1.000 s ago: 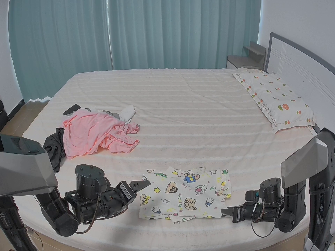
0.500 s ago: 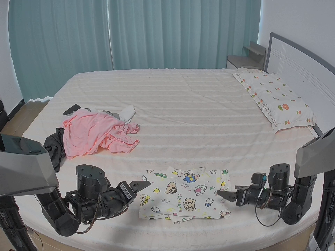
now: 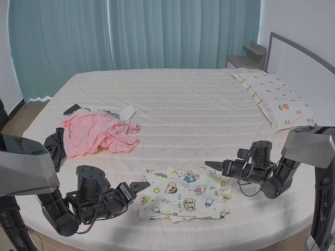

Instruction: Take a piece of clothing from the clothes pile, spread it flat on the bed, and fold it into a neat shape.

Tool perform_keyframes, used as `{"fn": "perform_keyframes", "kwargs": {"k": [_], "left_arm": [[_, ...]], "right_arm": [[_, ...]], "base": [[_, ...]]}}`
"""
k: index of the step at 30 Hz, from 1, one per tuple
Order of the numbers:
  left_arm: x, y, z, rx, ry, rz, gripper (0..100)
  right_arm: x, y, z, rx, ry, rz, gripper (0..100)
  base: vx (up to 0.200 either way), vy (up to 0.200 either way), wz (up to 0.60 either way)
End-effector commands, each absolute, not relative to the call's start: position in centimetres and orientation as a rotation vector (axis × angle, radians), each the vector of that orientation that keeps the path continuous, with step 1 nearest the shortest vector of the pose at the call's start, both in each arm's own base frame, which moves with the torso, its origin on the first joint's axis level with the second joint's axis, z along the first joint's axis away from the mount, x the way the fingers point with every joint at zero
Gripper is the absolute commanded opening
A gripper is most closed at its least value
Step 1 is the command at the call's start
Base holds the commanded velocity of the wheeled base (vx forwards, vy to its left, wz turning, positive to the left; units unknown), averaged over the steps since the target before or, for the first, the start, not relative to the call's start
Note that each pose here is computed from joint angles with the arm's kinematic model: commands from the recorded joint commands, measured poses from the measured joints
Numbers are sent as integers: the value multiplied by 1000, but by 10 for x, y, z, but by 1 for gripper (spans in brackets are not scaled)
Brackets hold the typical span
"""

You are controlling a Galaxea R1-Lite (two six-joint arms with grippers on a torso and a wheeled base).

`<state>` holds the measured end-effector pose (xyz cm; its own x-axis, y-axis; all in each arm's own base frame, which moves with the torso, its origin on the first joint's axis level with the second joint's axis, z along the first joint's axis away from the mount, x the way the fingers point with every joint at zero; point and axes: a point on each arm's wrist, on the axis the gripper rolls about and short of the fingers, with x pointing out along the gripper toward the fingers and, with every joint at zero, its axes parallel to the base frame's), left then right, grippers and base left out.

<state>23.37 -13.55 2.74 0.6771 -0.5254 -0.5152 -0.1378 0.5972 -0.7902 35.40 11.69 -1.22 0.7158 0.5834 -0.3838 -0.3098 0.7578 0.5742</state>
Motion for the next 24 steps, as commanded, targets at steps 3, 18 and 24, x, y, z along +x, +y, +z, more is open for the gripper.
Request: {"fn": "perform_keyframes", "kwargs": {"k": [3,18,24], "left_arm": [[234,-135,23,-922,832,-245,100],[235,-136,22,-922,834,-248,100],[236,-136,22,-922,835,-247,100]], "right_arm": [[357,111,-38,513,645,484,100],[348,110,-37,496,641,501,100],[349,114,-41,493,657,519,100]], "base": [[0,0,0],[0,0,0],[0,0,0]]}}
